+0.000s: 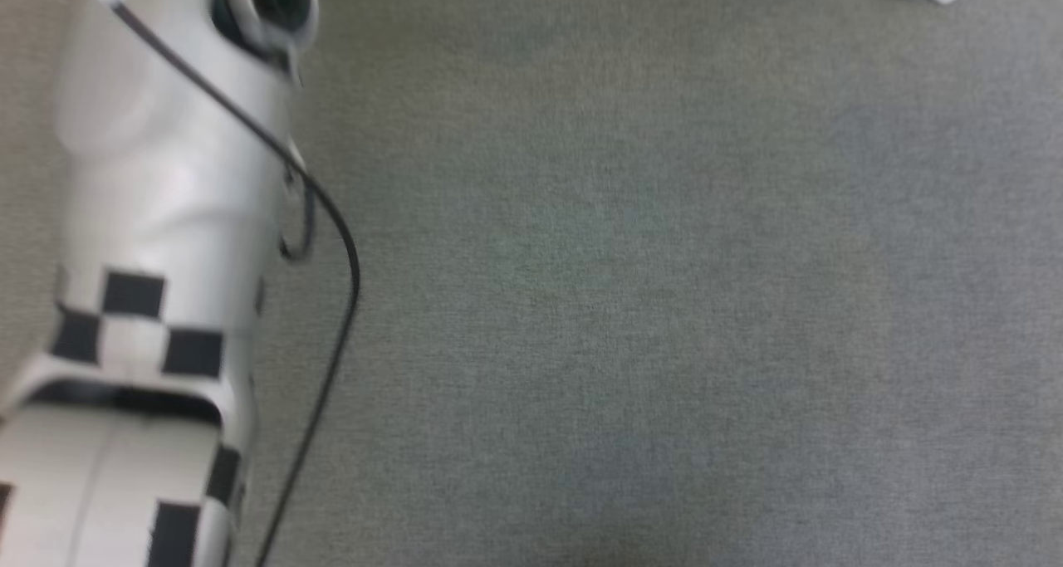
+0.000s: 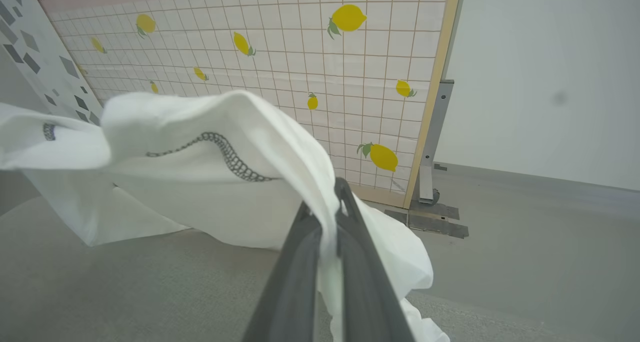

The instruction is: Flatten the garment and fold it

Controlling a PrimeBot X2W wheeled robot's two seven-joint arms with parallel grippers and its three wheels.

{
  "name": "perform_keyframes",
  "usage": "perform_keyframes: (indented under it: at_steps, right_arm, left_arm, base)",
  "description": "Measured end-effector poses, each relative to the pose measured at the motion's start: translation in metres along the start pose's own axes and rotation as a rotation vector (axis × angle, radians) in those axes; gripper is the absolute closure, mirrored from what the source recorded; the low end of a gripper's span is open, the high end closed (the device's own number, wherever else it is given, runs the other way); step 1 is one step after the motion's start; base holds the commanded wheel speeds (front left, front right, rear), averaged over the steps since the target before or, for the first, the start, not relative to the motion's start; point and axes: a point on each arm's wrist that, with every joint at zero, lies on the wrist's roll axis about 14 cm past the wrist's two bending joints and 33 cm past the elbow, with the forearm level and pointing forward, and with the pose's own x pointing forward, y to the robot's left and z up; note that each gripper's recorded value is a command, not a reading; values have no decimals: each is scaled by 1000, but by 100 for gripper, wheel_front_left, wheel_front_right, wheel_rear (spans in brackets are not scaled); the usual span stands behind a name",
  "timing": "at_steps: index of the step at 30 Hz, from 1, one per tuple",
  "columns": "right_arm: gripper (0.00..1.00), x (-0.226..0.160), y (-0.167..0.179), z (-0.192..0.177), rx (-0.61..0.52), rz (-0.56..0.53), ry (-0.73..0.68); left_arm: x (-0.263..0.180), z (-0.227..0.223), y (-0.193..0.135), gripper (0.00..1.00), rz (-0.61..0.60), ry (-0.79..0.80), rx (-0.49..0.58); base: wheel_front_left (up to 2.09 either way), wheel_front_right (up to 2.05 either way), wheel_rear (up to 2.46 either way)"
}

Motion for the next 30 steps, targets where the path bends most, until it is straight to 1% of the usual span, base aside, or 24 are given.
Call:
perform_keyframes:
  at_steps: [3, 5, 8, 11, 14, 17, 23, 28, 30]
  right_arm:
    - [100, -26, 3, -33, -3, 19, 81]
    - [100, -46, 11, -59, 26, 40, 142]
    - [100, -88, 27, -108, 69, 72, 264]
    - [100, -128, 36, -137, 103, 78, 332]
    - [100, -160, 42, -151, 128, 73, 357]
    - [100, -186, 46, -159, 156, 62, 365]
    - [100, -232, 56, -174, 127, 60, 407]
    - [100, -271, 65, -199, 131, 57, 522]
    - [100, -284, 69, -209, 115, 64, 583]
  left_arm:
    - [-30, -24, 8, 100, 8, 66, -29]
    - [-52, -37, 14, 100, 19, 107, -50]
    - [-95, -57, 24, 100, 56, 169, -105]
    - [-139, -73, 33, 100, 95, 231, -128]
    - [-184, -84, 40, 100, 140, 279, -168]
    - [-224, -94, 40, 100, 180, 324, -197]
    - [-297, -119, 37, 100, 251, 455, -233]
    - [-346, -141, 33, 100, 280, 613, -200]
    - [-361, -149, 34, 100, 288, 675, -177]
  base:
    - [0, 0, 0]
    - [0, 0, 0]
    - [0, 0, 0]
    - [0, 0, 0]
    - [0, 0, 0]
    - [0, 0, 0]
    - [0, 0, 0]
    - [0, 0, 0]
    - [0, 0, 0]
